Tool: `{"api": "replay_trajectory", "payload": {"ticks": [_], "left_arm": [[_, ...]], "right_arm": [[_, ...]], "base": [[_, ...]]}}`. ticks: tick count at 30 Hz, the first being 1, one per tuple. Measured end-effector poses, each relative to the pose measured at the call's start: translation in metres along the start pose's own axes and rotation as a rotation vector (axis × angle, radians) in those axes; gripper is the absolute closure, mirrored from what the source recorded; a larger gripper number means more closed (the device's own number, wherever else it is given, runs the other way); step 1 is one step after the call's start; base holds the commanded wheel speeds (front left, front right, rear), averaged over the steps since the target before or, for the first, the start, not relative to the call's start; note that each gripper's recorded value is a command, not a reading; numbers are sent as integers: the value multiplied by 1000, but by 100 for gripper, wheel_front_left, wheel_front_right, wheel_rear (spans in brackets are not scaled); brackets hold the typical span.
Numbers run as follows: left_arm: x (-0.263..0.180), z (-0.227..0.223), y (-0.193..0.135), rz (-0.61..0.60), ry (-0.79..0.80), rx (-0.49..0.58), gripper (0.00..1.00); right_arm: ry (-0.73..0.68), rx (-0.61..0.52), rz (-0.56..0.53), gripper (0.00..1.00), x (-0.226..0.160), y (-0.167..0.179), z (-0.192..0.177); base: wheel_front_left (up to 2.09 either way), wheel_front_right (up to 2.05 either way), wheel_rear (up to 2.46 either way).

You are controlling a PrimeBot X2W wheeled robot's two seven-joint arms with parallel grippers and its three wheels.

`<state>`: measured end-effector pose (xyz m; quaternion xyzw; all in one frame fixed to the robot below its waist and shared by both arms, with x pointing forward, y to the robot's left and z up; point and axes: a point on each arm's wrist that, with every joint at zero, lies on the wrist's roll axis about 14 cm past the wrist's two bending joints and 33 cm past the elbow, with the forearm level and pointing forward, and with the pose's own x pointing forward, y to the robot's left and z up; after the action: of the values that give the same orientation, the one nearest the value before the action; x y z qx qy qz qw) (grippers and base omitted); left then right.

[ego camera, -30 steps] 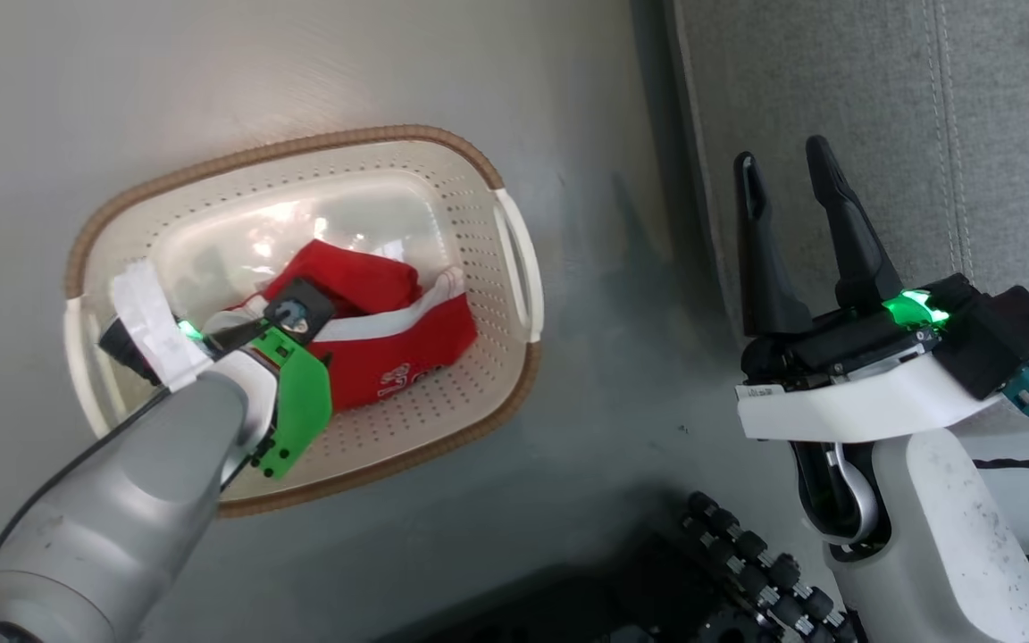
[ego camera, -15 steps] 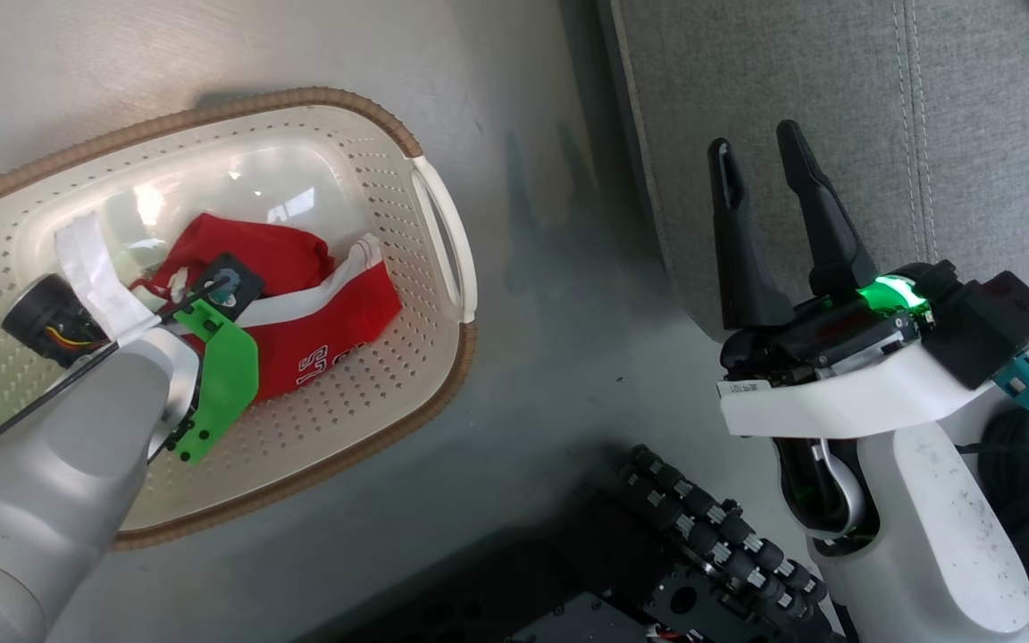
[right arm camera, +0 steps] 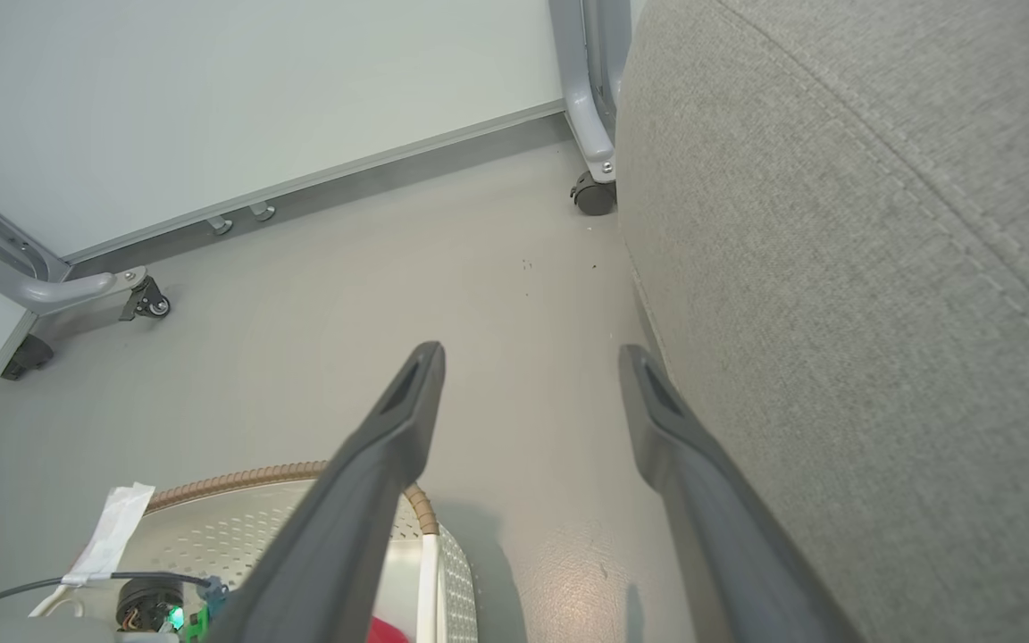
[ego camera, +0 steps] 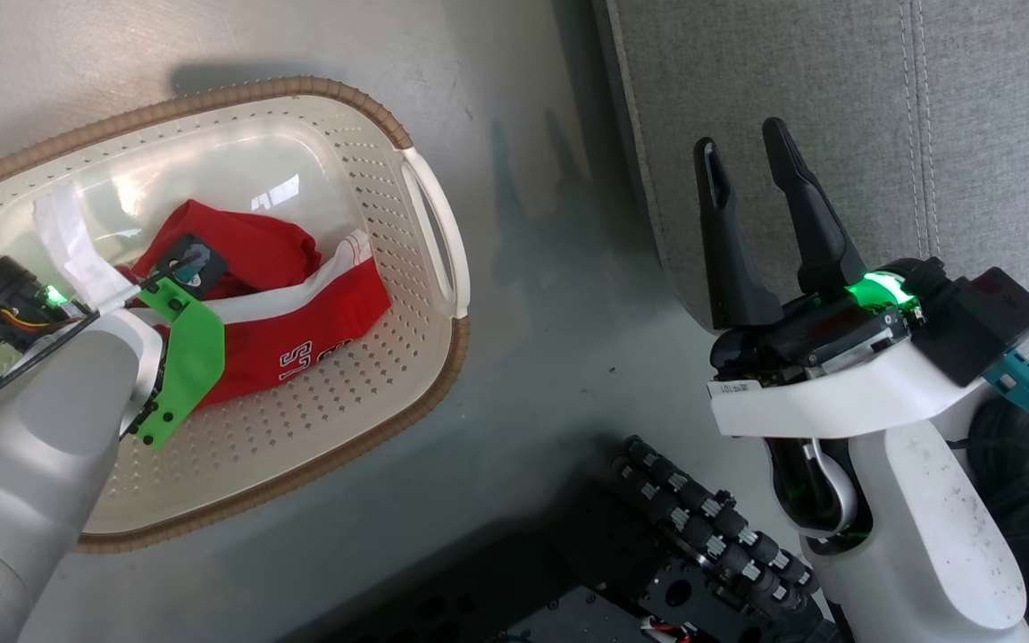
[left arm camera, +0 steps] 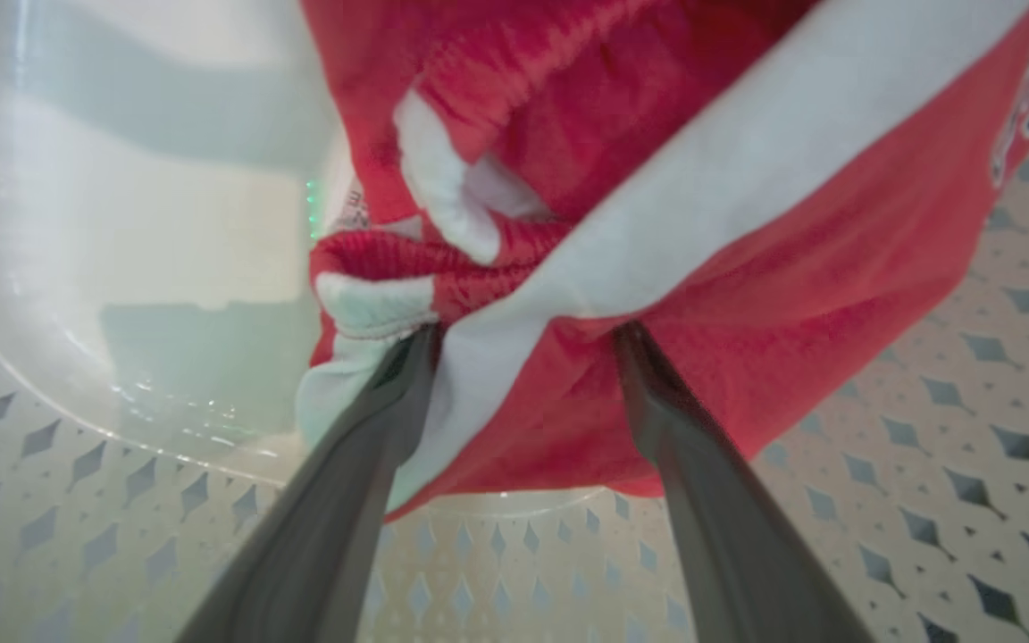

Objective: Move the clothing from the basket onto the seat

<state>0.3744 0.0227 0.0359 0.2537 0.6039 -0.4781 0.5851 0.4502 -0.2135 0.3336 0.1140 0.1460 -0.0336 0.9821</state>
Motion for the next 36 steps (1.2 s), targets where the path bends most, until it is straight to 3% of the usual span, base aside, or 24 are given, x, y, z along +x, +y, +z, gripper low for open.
{"api": "replay_trajectory", "payload": {"ticks": [14,15,16,17,27,36], "left_arm": [[1,-9,-24,-82,93,-69,0],[0,-9,-24,-85,94,-68,20],[0,-10,-26,-92,97,-73,67],[0,-10,-27,-96,98,-76,100],[-3,0,-20,-81,20,-63,100],[-29,43,-26,-62,-210,-38,100]], "right_arm": [[3,6,1,0,-2,1,-1],[3,6,0,0,-2,1,-2],[4,7,-1,0,-2,1,-2],[4,7,-2,0,-2,1,-2],[-15,-3,4,0,1,1,4],[-75,-42,9,0,-1,2,29]], "base": [[0,0,0],[0,0,0],[0,0,0],[0,0,0],[0,0,0],[0,0,0]]}}
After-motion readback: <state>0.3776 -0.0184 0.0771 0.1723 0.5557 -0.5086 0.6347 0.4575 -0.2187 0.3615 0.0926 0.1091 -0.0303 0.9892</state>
